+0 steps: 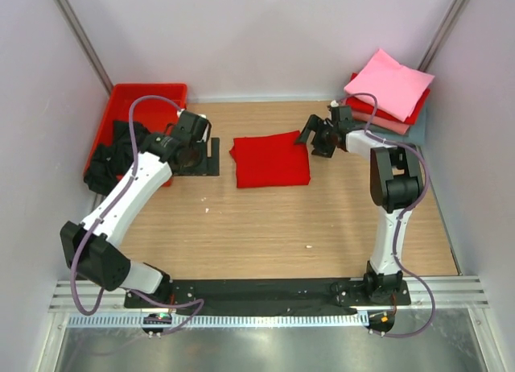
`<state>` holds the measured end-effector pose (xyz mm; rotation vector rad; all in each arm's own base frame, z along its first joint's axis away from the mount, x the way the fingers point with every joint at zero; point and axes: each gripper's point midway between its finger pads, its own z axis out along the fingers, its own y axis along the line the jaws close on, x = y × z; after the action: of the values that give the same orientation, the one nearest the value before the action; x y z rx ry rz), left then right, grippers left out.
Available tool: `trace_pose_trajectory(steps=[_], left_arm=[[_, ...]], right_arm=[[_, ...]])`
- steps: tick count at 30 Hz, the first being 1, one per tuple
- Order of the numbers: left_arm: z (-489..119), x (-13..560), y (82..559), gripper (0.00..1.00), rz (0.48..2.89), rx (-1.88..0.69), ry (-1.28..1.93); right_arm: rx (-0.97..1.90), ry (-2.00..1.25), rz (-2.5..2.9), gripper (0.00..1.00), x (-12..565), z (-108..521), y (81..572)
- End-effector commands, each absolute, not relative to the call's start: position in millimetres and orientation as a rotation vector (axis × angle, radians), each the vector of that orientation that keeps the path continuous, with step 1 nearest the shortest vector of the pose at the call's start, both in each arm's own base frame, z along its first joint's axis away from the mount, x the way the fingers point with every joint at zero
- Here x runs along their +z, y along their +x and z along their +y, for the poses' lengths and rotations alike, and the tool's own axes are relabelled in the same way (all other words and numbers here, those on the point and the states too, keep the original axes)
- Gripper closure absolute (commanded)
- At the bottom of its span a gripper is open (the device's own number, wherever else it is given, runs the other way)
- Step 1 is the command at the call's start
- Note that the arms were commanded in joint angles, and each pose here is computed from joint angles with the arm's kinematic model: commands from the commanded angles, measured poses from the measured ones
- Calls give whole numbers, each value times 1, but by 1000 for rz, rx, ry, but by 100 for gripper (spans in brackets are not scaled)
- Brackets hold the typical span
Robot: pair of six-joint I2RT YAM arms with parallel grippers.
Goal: Fold and stack the t-shirts
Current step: Neatly place the folded tshirt to the corner
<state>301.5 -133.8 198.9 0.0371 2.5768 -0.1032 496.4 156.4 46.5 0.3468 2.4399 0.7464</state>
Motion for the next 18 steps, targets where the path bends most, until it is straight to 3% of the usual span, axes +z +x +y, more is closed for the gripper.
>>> trace_pose_trajectory(steps=[1,5,9,11,14,15,17,18], left_arm=[[-107,190,311,17,2515,79,19],[-104,174,313,18,2531,115,18],[-95,169,313,18,2535,188,22],[-96,170,313,18,2530,180,21],[-93,169,312,18,2527,196,20],[-92,169,312,18,2526,198,19],[-92,167,311,18,2530,200,18],[-92,167,311,18,2530,193,13]], right_arm=[[780,338,2462,11,16,163,491],[843,327,2483,21,-8,174,487],[934,342,2442,37,-13,185,481],[991,326,2422,39,-12,195,476],[1111,354,2397,53,-10,207,464],[1158,359,2351,65,-2,213,468],[1224,362,2320,76,4,218,466],[1285,336,2278,96,16,224,468]])
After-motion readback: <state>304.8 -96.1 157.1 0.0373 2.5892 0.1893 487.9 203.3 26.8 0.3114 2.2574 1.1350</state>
